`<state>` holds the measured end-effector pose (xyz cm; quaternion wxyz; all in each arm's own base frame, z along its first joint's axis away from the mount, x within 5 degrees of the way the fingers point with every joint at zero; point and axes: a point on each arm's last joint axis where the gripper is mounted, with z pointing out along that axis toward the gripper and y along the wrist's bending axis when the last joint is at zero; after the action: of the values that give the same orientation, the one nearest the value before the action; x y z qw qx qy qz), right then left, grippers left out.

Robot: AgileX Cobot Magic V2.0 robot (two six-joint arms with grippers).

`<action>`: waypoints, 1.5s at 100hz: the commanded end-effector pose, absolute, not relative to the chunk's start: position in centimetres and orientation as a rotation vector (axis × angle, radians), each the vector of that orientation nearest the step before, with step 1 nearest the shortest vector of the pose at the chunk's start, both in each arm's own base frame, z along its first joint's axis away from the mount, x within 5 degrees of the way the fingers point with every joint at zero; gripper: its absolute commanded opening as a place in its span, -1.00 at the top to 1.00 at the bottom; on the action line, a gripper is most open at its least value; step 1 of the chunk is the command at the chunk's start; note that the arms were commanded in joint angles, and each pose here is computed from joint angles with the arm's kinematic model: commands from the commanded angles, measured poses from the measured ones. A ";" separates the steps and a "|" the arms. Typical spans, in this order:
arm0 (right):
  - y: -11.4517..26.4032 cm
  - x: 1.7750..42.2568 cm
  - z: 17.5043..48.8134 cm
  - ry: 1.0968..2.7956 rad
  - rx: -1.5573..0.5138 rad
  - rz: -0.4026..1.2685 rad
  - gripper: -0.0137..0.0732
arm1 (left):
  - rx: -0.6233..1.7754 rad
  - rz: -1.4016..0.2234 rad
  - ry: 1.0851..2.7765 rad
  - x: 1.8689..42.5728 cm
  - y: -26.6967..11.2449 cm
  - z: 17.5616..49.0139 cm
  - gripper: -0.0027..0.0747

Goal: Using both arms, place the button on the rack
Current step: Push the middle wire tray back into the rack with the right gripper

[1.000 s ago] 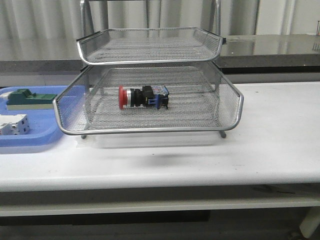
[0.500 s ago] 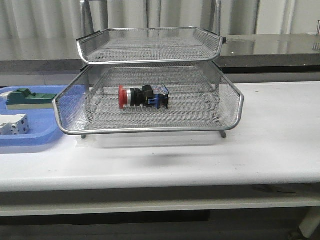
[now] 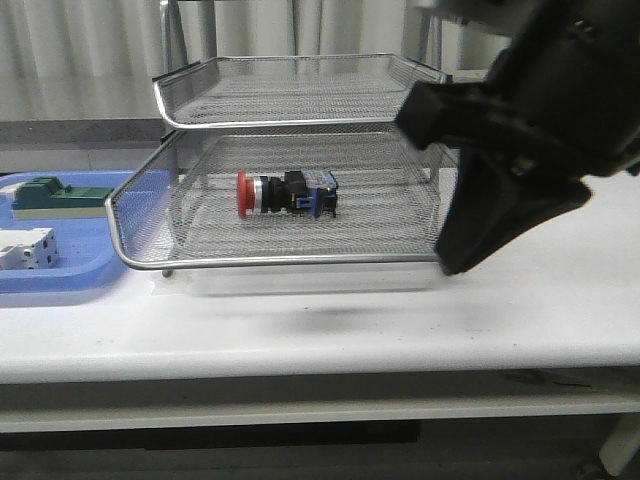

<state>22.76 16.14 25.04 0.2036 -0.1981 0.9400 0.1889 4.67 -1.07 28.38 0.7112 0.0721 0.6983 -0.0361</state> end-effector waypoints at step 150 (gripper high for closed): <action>23.3 34.4 24.6 2.240 -0.960 0.093 0.81 | 0.120 -0.087 1.462 4.6 -0.9 29.8 0.98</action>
<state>32.83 23.79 21.16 0.2740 -0.3787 0.8833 0.0354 4.67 -1.07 28.38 0.7112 0.0721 0.6983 -0.0361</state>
